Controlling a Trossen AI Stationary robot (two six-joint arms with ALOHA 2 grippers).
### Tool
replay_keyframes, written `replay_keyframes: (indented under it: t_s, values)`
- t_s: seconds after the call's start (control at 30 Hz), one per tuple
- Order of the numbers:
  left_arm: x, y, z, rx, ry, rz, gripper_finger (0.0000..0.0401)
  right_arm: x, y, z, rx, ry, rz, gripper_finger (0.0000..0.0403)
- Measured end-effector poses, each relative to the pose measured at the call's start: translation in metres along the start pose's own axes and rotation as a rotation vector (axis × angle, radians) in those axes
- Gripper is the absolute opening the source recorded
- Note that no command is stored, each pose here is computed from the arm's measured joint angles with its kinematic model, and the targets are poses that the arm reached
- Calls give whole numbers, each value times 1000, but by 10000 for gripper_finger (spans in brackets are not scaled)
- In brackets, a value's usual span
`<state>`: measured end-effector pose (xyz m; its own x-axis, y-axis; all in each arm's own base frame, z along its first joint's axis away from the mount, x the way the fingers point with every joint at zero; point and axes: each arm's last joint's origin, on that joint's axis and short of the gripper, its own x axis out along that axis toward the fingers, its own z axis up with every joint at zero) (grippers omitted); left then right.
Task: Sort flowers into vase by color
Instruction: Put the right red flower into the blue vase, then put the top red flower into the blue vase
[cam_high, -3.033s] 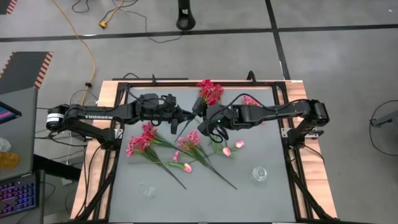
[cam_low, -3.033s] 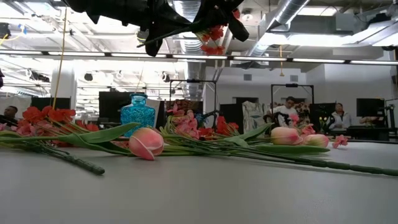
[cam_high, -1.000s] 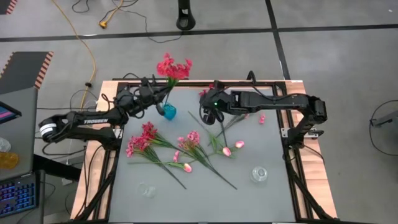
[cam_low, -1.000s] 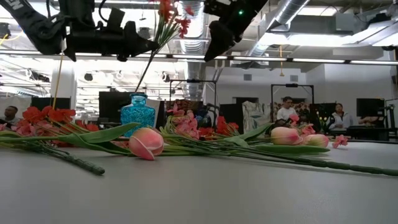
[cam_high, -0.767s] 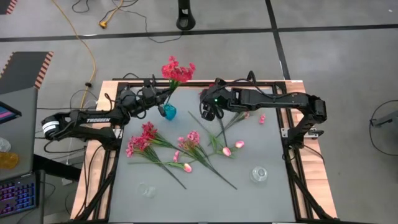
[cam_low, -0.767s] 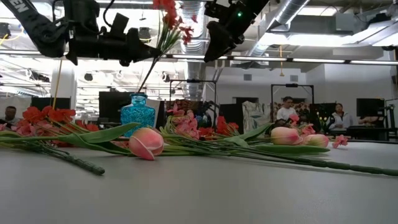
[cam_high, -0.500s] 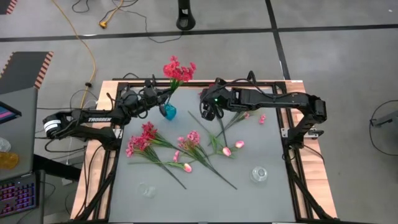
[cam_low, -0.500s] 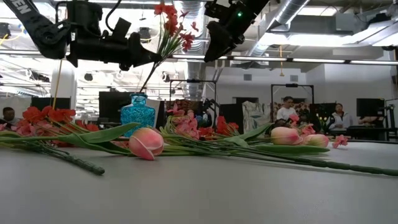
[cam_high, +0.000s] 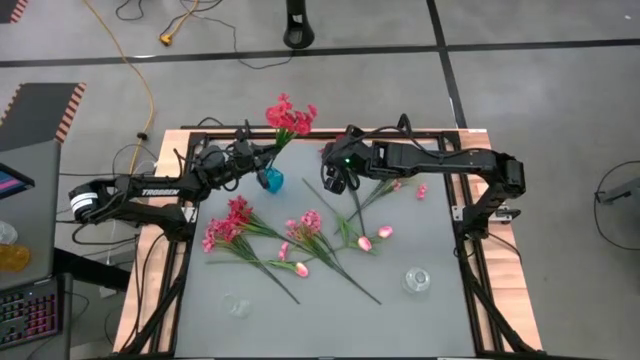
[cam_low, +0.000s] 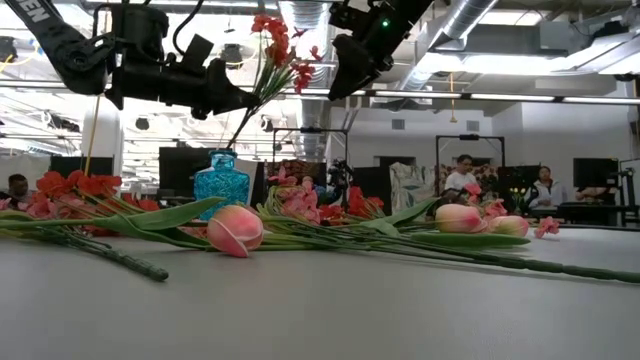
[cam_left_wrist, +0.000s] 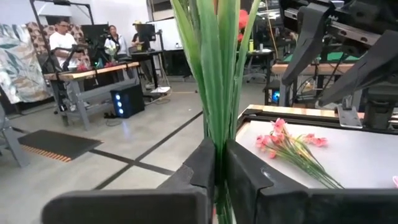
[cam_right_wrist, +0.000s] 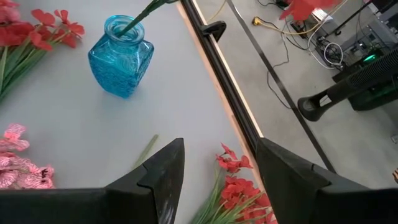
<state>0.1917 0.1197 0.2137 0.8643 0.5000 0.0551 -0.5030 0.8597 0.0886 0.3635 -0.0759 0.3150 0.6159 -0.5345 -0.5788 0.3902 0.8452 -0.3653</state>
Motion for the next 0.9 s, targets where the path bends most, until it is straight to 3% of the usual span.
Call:
replay_keyframes:
  t_s: [0.27, 0.5, 0.67, 0.9]
  values:
    - [-2, 0, 0, -24, 19, -1, 93, 0, 0, -2, -4, 15, 2, 225]
    - [-15, 0, 7, -30, 76, -5, 143, 2, -3, -7, 164, 63, -11, 225]
    - [-30, 1, 21, -15, 66, -5, 157, 6, -13, -17, 313, 147, -42, 225]
    - [-53, 1, 33, 7, 64, -5, 157, 18, -21, -26, 335, 220, -28, 225]
